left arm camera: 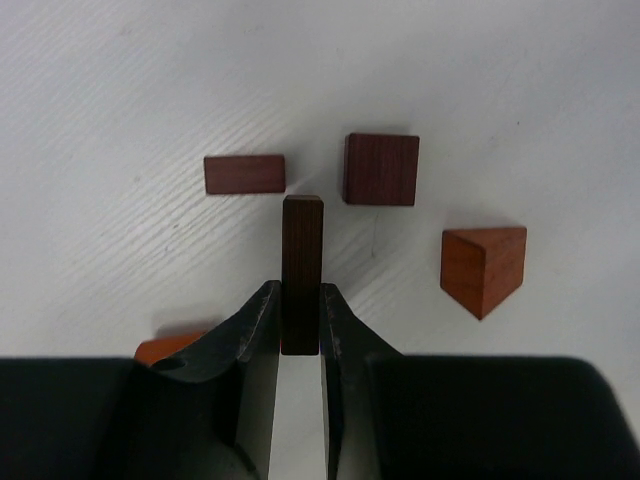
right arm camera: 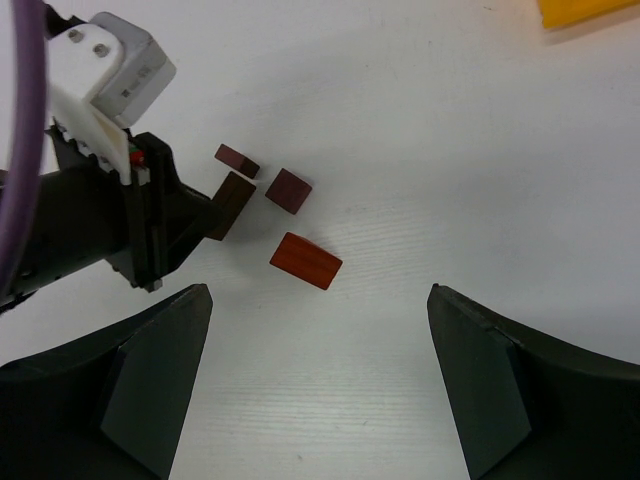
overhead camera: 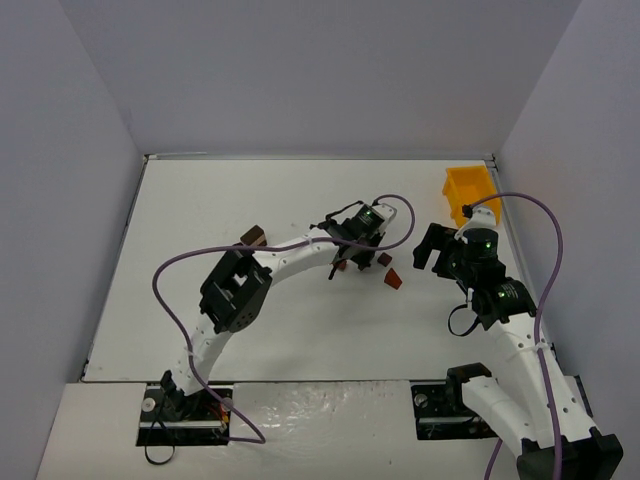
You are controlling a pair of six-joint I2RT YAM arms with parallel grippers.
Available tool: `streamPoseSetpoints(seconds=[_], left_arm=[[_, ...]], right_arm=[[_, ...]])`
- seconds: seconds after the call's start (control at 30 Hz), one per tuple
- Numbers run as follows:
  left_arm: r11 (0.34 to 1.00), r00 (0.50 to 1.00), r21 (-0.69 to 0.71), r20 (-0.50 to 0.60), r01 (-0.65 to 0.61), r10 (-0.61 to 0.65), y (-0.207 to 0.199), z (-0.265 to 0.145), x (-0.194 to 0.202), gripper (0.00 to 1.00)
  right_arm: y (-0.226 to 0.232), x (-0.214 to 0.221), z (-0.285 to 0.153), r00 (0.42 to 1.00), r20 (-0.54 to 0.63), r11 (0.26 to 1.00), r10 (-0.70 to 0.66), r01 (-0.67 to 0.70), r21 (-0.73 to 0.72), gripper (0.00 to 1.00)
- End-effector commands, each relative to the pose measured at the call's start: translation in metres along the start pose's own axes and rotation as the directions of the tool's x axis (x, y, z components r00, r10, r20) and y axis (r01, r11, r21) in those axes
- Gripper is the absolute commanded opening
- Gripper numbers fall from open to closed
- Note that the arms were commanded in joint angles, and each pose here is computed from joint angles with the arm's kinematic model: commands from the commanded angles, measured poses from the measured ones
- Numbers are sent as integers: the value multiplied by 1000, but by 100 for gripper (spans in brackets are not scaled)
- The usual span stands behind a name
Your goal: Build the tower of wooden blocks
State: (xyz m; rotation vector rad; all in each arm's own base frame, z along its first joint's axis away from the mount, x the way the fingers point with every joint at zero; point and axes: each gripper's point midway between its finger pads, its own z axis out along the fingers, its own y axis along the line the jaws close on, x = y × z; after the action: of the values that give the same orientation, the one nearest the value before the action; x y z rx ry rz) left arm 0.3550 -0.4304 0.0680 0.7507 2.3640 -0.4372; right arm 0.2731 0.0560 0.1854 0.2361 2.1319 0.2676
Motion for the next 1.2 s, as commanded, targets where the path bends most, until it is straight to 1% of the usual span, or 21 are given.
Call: streamPoseSetpoints(seconds=[0.0,0.1,0.2,0.27,0.37,0.5,0.63,0.77,0.9,1.17], left_arm=[[999,975,-23,219,-28,32,-3,-100,-70,0],[992,976,-116,207,-41,64,19,-124,-58,0],[977,985,-209,152,-53,86,43,-137,-24,0],[959,986,-279,135,-52,93,59,-146,-7,0],[924,993,-377,71,-61,94,84,-149,30,0],[855,996,-513,13,-71,90,116,-153,74,0],[798,998,-599,-19,-64,66,134,-153,100,0],[761,996,-644,-58,-84,62,137,-141,121,0],[760,997,-645,-61,-75,47,124,-129,135,1],[785,993,-612,-110,-95,34,96,-111,153,23]], right_arm=[[6,-29,-8,996,93,1000,-3,4,-15,87],[7,-33,-9,995,101,1000,-12,14,-18,87],[6,-31,-8,995,95,1000,-20,22,-14,87],[5,-29,-6,996,88,1000,-27,28,-11,87],[4,-25,-4,997,73,999,-32,33,-9,87],[4,-20,-1,998,56,999,-33,33,-12,87],[3,-17,2,998,45,999,-33,33,-10,87],[2,-13,4,999,33,999,-34,34,-8,87],[3,-10,4,999,26,999,-33,33,-11,87],[2,-6,7,999,12,999,-32,32,-9,87]])
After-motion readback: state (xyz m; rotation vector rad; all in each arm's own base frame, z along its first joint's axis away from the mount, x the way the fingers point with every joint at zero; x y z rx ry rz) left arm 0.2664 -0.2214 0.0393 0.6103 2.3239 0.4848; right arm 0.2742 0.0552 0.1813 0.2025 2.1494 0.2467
